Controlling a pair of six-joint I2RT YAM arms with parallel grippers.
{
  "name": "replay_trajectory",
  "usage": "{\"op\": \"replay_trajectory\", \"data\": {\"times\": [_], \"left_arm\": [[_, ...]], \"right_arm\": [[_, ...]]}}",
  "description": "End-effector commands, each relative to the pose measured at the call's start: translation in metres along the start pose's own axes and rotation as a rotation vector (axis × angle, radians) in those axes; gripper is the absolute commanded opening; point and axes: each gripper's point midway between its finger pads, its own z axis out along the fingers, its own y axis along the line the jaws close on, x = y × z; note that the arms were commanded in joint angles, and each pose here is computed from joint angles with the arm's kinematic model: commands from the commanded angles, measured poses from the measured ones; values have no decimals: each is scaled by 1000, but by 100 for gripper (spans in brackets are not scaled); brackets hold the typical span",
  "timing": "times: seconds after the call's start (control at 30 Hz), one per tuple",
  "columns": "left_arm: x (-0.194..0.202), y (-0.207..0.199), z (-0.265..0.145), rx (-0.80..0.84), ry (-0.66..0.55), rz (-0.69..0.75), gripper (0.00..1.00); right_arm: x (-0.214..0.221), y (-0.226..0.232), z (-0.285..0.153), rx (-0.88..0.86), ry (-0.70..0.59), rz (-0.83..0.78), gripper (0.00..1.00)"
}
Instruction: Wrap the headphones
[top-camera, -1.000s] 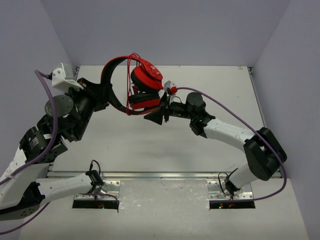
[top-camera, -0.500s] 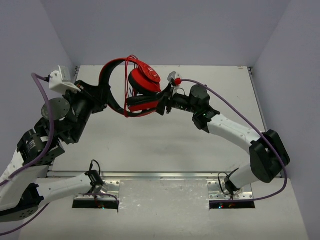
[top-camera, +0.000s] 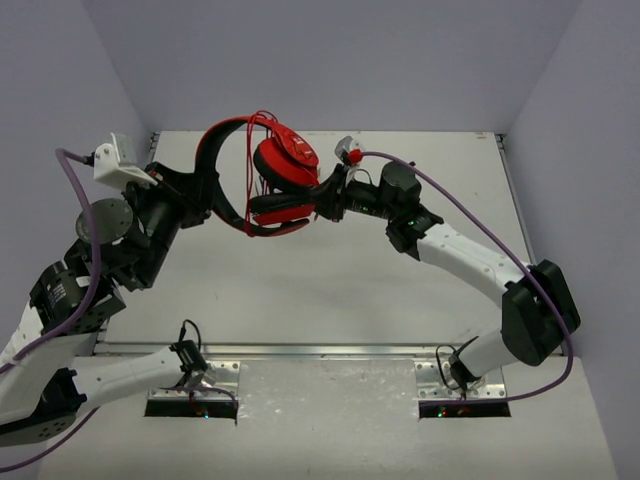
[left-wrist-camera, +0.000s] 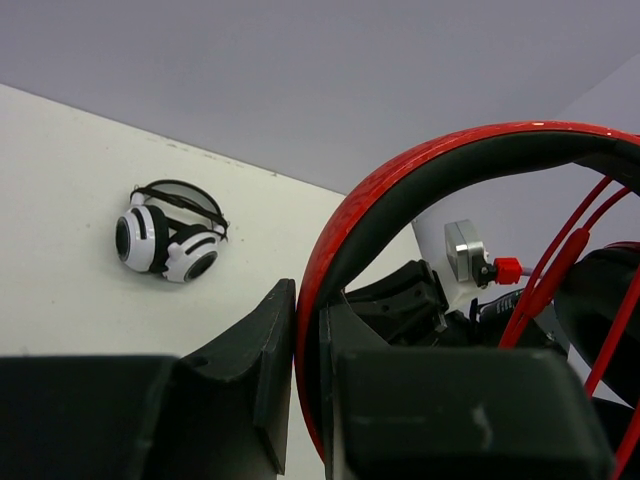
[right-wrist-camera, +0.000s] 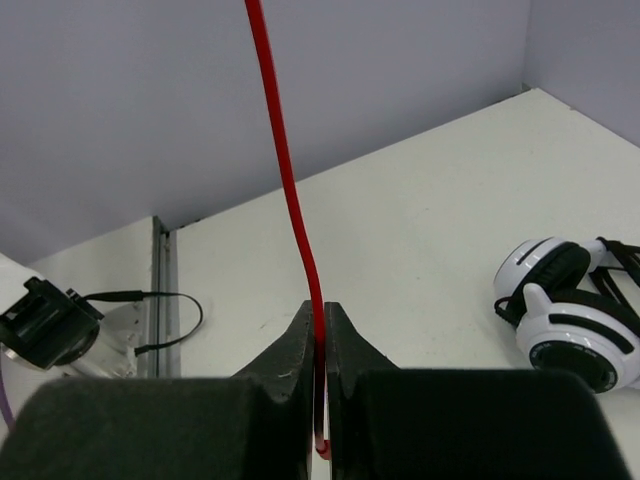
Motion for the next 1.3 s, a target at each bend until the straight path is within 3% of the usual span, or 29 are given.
{"op": "replay_trajectory", "data": {"times": [0.0,0.3,0.53,0.9,1.27], "left_arm": [[-22,-13,-3,42,-64,-97,0],[-44,-13,5,-7,-180,-201,0],[-44,-18,20,-59,-221,-278,0],[-30,-17,77,-304,-264,-58,0],[20,66,122,-566,-252,111,0]], "right_arm": [[-27,9,-1,-32,-33,-31,1],[4,22,-12,-8,-5,7,1],[24,54,-3,22,42,-76,1],[31,94,0,54,76,-194,1],[34,103,-15,103,193,-275,1]]}}
